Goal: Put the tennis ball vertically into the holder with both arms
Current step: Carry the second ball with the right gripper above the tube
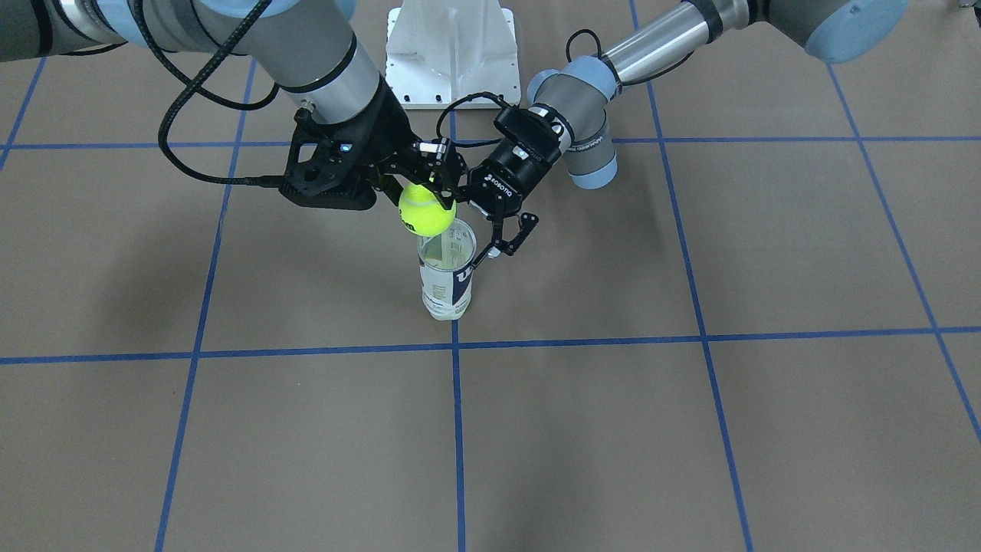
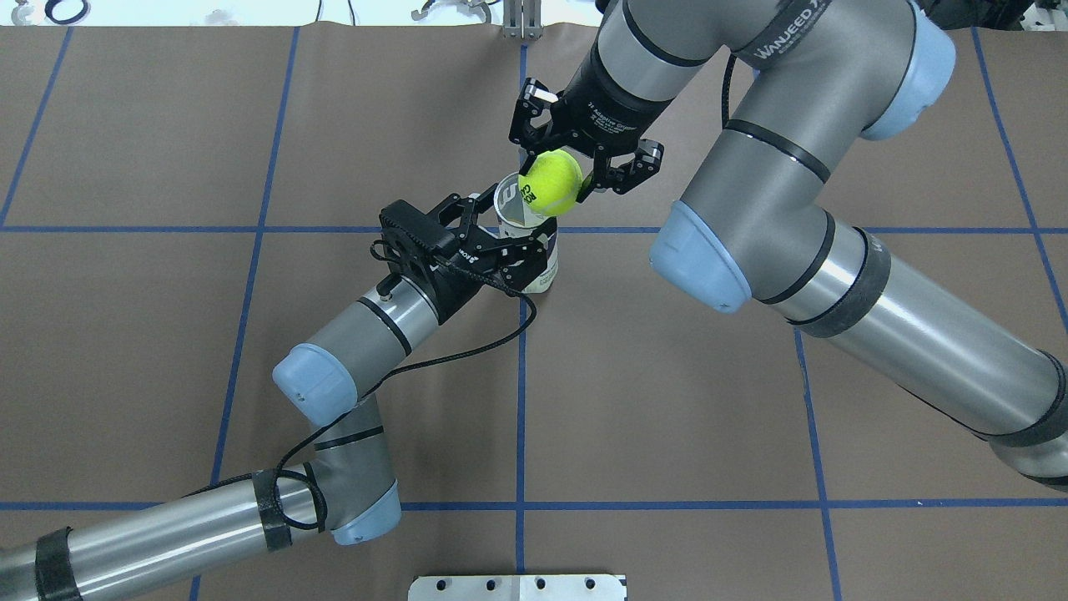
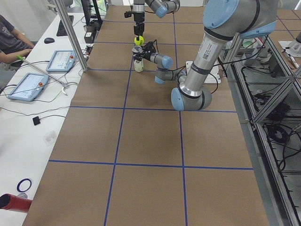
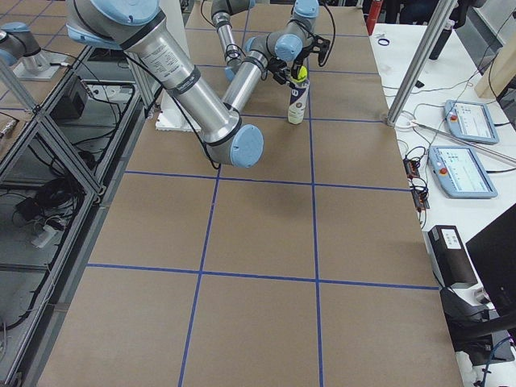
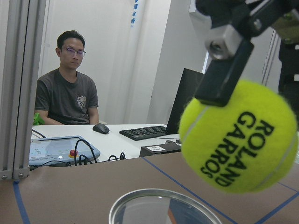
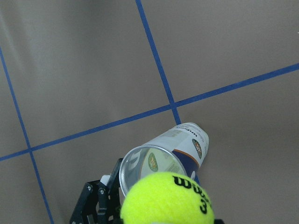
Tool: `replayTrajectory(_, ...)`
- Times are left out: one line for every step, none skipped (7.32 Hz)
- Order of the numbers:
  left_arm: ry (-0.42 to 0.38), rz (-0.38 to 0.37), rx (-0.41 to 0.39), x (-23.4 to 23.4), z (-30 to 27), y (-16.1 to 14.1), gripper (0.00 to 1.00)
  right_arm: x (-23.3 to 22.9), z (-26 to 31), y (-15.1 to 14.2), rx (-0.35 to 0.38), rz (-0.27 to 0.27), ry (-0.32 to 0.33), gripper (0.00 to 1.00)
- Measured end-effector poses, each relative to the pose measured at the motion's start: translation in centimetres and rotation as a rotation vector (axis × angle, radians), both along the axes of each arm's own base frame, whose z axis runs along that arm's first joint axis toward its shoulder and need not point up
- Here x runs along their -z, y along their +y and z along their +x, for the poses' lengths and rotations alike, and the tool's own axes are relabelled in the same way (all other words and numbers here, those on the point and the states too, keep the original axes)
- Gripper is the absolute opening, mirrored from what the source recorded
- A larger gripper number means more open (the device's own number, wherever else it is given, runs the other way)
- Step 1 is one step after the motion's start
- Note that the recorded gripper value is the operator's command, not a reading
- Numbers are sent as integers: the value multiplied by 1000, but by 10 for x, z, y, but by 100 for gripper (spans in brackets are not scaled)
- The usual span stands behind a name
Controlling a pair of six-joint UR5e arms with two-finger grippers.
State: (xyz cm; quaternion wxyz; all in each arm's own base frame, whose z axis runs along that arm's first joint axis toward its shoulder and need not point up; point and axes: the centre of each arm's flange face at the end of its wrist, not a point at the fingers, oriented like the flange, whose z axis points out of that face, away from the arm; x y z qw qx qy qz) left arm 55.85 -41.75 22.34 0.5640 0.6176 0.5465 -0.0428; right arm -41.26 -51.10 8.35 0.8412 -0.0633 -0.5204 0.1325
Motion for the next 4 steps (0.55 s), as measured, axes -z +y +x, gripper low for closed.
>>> replayTrajectory(0,0,0,0,0,0,88,1,-6,-3,2,-2,5,0)
replayTrajectory(1,0,0,0,0,0,88,3,-12,-7,3,-6,10,0)
replayTrajectory(1,0,0,1,0,0,88,4,-17,-11,4,-10,16,0)
replayTrajectory(1,1,1,1,-1,0,88,2,-21,-15,5,-14,24,7)
